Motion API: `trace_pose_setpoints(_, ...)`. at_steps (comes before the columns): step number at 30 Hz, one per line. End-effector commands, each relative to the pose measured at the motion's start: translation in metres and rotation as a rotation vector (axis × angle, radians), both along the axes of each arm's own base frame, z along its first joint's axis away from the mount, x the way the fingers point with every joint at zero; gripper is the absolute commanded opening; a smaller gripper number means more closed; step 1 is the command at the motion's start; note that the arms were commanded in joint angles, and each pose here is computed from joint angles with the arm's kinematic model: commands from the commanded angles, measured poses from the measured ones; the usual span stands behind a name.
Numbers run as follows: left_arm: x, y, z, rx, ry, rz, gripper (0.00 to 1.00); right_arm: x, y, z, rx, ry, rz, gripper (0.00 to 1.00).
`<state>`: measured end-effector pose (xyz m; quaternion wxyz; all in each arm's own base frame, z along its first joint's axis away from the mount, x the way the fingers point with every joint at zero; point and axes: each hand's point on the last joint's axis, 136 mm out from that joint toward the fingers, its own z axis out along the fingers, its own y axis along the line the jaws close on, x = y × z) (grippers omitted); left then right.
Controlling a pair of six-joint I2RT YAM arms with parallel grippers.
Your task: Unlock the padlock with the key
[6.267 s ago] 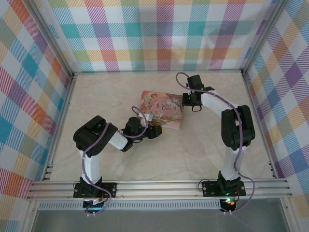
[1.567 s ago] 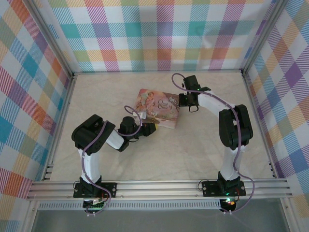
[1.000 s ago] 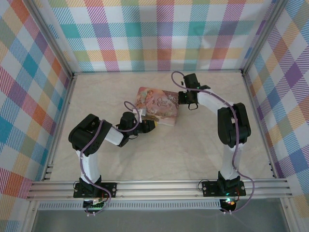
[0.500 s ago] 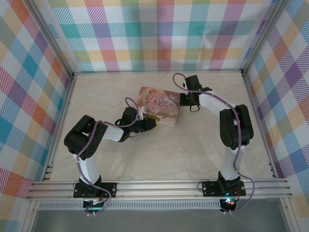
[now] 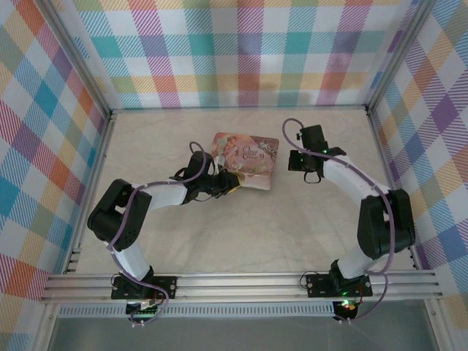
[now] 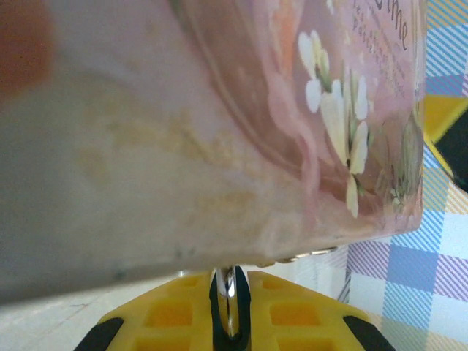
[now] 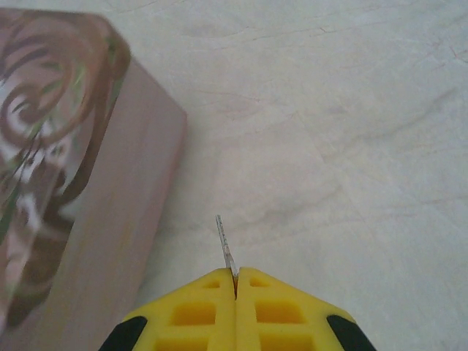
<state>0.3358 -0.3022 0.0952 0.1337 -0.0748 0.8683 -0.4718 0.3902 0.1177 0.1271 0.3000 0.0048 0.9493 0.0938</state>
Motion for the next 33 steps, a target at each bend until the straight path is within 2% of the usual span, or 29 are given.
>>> trace_pose_setpoints(1,-0.003,-0.017,0.039,-0.076,0.002,-0.041,0.08,-0.013,0.010,0.019,0.112,-0.045,0.004,0.00)
trace_pose_setpoints(11,0.004,-0.023,0.065,-0.146,0.003,-0.010,0.08,-0.067,0.032,0.072,0.359,-0.156,0.116,0.00)
trace_pose_setpoints(21,0.003,-0.020,0.072,-0.159,-0.009,0.022,0.08,-0.105,0.055,0.130,0.570,-0.249,0.258,0.00)
trace_pose_setpoints(33,0.006,-0.020,0.080,-0.182,-0.025,0.041,0.09,-0.132,0.070,0.140,0.756,-0.259,0.293,0.00)
